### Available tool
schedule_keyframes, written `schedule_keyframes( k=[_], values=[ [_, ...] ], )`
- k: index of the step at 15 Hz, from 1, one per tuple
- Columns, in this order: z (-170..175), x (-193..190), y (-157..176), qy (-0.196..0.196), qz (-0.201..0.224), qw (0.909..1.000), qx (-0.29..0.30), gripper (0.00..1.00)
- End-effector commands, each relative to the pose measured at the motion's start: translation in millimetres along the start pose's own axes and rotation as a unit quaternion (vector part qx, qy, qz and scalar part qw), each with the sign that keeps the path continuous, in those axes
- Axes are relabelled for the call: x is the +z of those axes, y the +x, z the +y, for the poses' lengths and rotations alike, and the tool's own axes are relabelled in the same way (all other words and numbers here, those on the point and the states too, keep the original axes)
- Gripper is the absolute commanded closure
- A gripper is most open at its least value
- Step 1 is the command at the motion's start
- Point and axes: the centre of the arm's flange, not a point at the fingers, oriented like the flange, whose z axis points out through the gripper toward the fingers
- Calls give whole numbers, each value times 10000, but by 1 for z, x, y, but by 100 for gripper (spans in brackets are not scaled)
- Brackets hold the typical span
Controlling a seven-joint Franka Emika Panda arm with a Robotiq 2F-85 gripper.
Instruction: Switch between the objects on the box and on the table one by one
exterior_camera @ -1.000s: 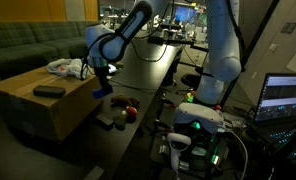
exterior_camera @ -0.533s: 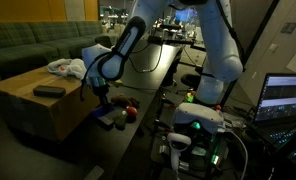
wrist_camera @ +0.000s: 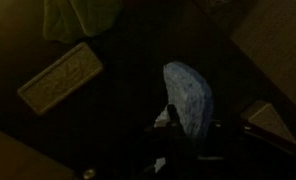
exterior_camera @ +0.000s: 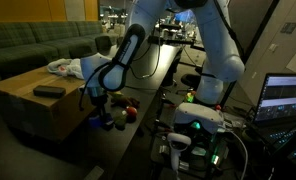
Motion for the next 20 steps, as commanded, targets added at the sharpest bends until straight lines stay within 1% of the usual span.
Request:
schedule_keyframes(
  k=[1,3,5,7,8,13,15,16,20],
  values=[
    [-25,22,1,-70,105,9996,262,90],
    [-39,35,1,-84,83,9992,370,90],
    [-47,45,4,-65,94,9985,530,87],
    [-48,52,6,-98,164,9971,736,61],
    [-46,54,8,-103,200,9958,882,56],
    [-25,51,13,-290,389,9883,1444,16],
    [-14,51,11,-391,420,9845,1657,2],
    [-7,50,7,-460,424,9821,1776,0],
    [16,54,-2,-632,455,9734,2153,0]
  ],
)
